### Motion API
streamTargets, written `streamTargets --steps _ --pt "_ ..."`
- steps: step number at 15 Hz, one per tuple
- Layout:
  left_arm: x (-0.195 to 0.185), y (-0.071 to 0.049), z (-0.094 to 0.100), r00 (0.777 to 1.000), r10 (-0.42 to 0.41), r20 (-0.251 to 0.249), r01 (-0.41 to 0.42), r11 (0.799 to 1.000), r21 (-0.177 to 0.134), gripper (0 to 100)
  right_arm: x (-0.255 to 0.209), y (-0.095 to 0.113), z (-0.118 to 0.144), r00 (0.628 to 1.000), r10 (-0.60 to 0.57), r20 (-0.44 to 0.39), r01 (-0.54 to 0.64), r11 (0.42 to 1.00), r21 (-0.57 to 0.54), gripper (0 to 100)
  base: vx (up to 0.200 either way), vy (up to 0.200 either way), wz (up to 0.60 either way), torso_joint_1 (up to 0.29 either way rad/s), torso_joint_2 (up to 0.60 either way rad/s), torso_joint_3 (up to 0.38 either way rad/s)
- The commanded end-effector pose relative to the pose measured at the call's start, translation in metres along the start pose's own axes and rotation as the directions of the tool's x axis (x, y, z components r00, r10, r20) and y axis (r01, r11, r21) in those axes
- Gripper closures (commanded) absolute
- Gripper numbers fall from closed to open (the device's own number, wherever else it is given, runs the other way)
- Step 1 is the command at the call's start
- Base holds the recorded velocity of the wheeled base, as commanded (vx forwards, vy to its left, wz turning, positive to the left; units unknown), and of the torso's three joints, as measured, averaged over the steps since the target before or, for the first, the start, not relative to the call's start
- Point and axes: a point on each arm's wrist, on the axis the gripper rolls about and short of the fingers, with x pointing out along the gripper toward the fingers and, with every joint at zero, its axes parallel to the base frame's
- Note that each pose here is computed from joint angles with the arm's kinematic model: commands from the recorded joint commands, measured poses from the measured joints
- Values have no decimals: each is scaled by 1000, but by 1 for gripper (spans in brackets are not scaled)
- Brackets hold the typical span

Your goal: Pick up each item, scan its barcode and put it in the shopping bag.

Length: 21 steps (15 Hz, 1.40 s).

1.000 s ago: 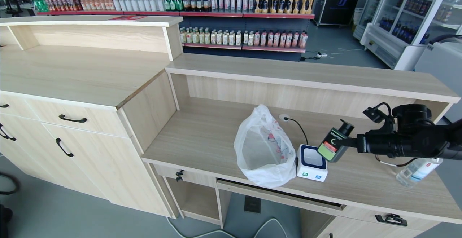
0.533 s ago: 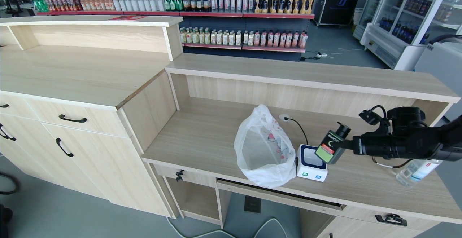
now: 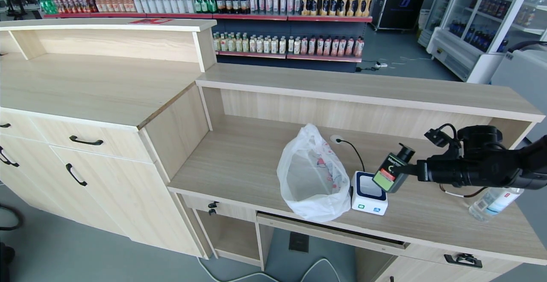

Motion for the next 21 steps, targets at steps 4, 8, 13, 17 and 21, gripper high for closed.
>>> streamTargets --steps 4,8,13,17,21 --pt "0 0 0 1000 0 -1 0 1000 0 0 6 1 0 1000 9 5 -9 1000 -3 100 0 0 0 0 0 0" --pt "0 0 0 1000 2 -1 -2 1000 0 0 8 2 -1 1000 12 4 -12 1000 -6 100 0 0 0 0 0 0" --pt "0 0 0 1000 0 -1 0 1000 0 0 10 1 -3 1000 13 0 -13 1000 -4 100 0 0 0 0 0 0" --pt "0 0 0 1000 0 -1 0 1000 0 0 10 1 -1 1000 12 5 -12 1000 -8 100 0 0 0 0 0 0" --pt "0 0 0 1000 0 0 0 1000 0 0 5 3 7 998 7 67 -2 997 -79 100 0 0 0 0 0 0"
